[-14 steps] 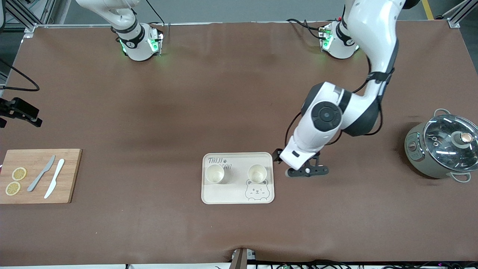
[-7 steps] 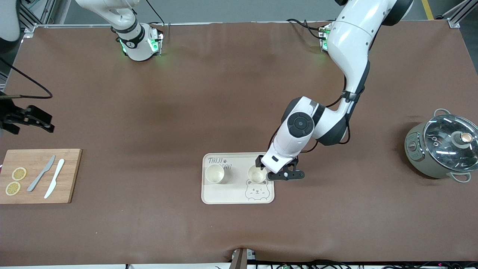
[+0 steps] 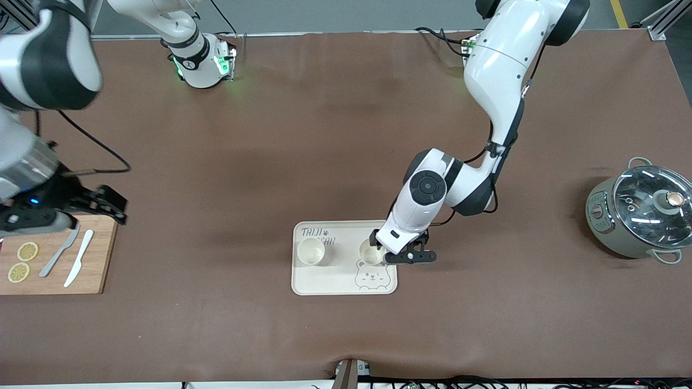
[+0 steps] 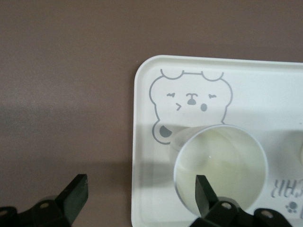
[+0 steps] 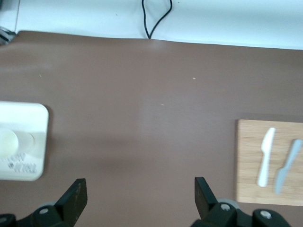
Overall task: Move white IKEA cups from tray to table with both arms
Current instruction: 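Grasp the white cup with the left gripper while the right gripper approaches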
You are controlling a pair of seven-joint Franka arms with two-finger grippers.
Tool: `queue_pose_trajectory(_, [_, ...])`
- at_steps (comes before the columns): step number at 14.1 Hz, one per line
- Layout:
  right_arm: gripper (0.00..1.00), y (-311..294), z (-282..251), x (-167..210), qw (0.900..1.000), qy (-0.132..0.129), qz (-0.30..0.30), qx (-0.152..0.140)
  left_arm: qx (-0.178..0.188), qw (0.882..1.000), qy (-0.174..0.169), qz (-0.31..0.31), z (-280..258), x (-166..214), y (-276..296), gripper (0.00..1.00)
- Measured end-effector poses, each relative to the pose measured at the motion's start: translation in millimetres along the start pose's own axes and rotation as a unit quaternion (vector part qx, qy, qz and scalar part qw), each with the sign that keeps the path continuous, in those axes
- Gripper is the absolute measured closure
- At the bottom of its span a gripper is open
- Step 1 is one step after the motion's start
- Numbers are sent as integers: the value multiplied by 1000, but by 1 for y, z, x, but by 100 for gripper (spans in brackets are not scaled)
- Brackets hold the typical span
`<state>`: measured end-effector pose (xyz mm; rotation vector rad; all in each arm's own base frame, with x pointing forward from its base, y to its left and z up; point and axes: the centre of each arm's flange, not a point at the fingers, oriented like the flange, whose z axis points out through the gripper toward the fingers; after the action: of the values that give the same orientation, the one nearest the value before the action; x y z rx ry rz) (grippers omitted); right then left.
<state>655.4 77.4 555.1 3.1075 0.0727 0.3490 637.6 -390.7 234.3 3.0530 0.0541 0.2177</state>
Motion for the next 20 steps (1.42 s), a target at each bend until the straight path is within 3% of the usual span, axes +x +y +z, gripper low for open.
queue_pose_trajectory(5, [0,-54,45,7,998,-3,53,-17,15,1000,12,9,12,-8,9,1])
queue_pose_trajectory(10, [0,-87,101,16,998,17,51,-12,15,1000,15,-21,11,-6,8,50])
queue_pose_trajectory(14, [0,-107,153,15,996,3,93,8,10,1000,20,-22,8,-5,11,88])
queue_pose_trajectory(20, [0,-173,204,7,990,17,135,22,9,999,23,-23,5,-3,12,92])
